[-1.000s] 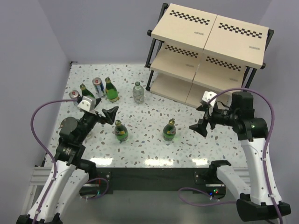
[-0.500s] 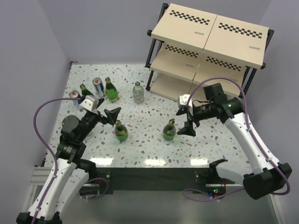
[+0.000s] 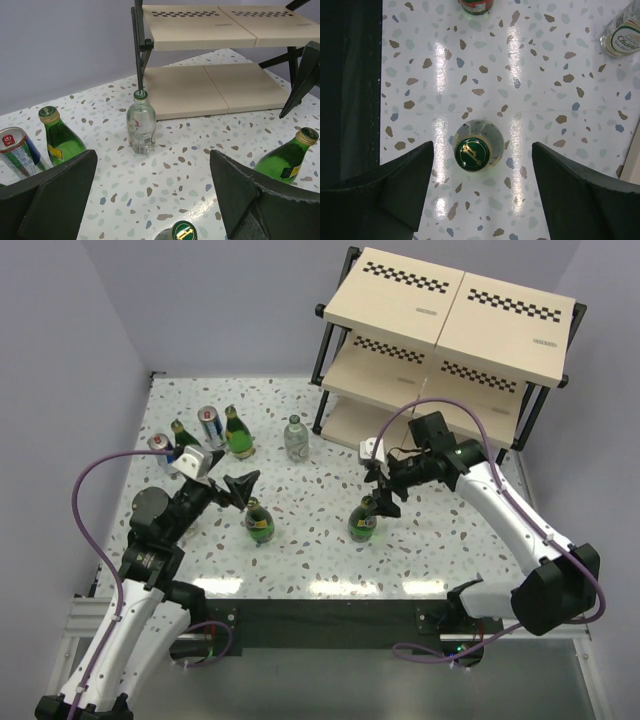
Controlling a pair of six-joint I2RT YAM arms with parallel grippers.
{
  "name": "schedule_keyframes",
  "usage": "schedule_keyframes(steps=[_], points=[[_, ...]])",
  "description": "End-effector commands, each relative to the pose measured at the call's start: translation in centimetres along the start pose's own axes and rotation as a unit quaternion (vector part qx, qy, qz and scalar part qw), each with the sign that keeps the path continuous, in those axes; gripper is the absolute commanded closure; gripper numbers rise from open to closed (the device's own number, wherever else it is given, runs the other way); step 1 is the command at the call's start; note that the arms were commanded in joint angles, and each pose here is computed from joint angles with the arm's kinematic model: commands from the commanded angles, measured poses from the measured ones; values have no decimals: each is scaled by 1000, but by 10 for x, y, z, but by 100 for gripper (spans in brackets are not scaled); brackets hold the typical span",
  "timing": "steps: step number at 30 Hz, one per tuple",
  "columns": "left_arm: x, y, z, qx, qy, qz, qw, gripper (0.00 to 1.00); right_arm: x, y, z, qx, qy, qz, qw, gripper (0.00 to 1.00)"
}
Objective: Place and organize the beverage onto the shelf
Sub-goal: Pick up the drink from the center of the board.
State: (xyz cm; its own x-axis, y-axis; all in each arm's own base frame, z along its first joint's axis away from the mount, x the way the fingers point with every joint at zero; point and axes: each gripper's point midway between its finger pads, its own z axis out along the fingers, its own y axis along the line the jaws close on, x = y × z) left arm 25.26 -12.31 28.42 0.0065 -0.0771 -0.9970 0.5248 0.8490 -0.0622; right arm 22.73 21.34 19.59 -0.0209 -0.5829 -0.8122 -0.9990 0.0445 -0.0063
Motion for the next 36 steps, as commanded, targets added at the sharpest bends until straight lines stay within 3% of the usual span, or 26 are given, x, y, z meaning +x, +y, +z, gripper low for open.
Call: schedule_keyframes(steps=[1,11,16,19,20,22,36], points=[[-14,-2,1,10,-28,17,999,0,-2,-6,6,15,3,-27,1000,18],[-13,-6,1,22,-28,17,999,0,9,-3,22,-3,30,-28,999,48],[-13,-9,2,31,-27,16,999,0,9,1,21,-8,33,-31,999,56],[-13,-12,2,39,-28,15,999,0,7,6,20,-13,27,-29,999,71],[-12,-15,2,48,-28,14,998,0,6,8,19,-12,23,-28,999,87],[-11,-19,3,60,-26,11,998,0,3,9,18,-10,15,-28,999,100],[-6,-29,7,93,-15,1,996,0,-11,12,3,4,11,-23,1000,100]])
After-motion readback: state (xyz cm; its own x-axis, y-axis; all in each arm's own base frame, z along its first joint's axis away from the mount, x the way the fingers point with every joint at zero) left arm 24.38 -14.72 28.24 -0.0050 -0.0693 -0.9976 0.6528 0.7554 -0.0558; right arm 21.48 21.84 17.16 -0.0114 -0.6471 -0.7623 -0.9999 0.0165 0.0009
